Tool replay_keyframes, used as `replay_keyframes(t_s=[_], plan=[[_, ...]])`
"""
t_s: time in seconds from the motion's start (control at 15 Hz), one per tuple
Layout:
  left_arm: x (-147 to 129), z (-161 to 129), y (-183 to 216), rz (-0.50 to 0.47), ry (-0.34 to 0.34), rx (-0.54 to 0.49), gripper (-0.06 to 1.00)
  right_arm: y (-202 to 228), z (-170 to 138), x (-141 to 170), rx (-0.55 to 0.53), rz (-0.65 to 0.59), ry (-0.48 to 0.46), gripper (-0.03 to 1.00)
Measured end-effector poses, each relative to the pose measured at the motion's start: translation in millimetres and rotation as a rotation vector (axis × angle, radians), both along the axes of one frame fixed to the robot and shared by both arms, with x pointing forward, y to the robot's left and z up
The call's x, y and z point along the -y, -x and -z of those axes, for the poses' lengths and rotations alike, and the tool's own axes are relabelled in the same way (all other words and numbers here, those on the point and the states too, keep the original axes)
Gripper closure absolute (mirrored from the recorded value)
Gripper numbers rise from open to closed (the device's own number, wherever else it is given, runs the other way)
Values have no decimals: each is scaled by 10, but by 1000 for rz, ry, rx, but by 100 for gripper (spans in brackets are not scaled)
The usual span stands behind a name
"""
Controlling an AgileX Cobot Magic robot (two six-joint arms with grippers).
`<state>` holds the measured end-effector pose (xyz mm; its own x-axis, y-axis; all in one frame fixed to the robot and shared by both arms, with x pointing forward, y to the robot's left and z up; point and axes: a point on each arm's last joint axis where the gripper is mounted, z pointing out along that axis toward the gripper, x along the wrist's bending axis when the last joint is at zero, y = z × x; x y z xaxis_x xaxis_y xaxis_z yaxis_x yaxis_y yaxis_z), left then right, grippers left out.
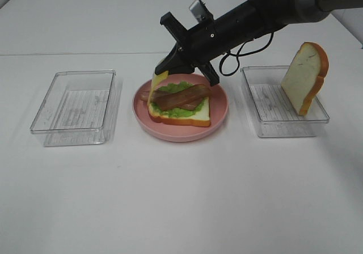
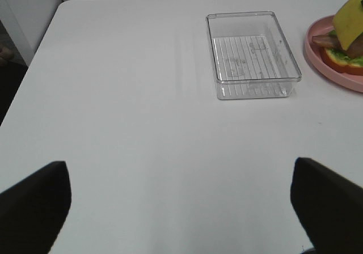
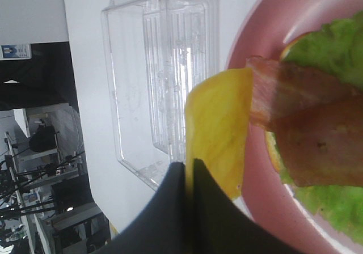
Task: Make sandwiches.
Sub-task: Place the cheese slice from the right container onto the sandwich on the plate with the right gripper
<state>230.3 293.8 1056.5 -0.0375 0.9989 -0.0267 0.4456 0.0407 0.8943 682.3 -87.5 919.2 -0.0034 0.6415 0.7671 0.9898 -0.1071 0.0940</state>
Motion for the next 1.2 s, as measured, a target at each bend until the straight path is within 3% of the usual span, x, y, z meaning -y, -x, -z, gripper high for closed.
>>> replay_keyframes(t_s=[0.2,0.47,0.67,0.73,0.87,0.93,1.0,1.13,1.2], plan=[[0,0,0,0,0,0,-3,-16,106,15,4,-22,46,95],[0,0,0,0,0,0,-3,-68,92,133,44,-67,261,95],[0,0,0,0,0,0,-3,-76,74,157,53,-89,304,95],[0,0,0,0,0,0,-3,-76,75,159,54,-90,306,88],[0,0,0,0,0,0,-3,-76,75,160,55,-91,307,65],[0,0,0,0,0,0,-3,-69,75,165,53,-101,315,30],[0,0,0,0,0,0,-3,-58,34,175,60,-112,326,15],[0,0,0,0,0,0,-3,-46,-66,202,89,-129,355,6],[0,0,0,0,0,0,-3,-18,-274,258,139,-150,411,3]])
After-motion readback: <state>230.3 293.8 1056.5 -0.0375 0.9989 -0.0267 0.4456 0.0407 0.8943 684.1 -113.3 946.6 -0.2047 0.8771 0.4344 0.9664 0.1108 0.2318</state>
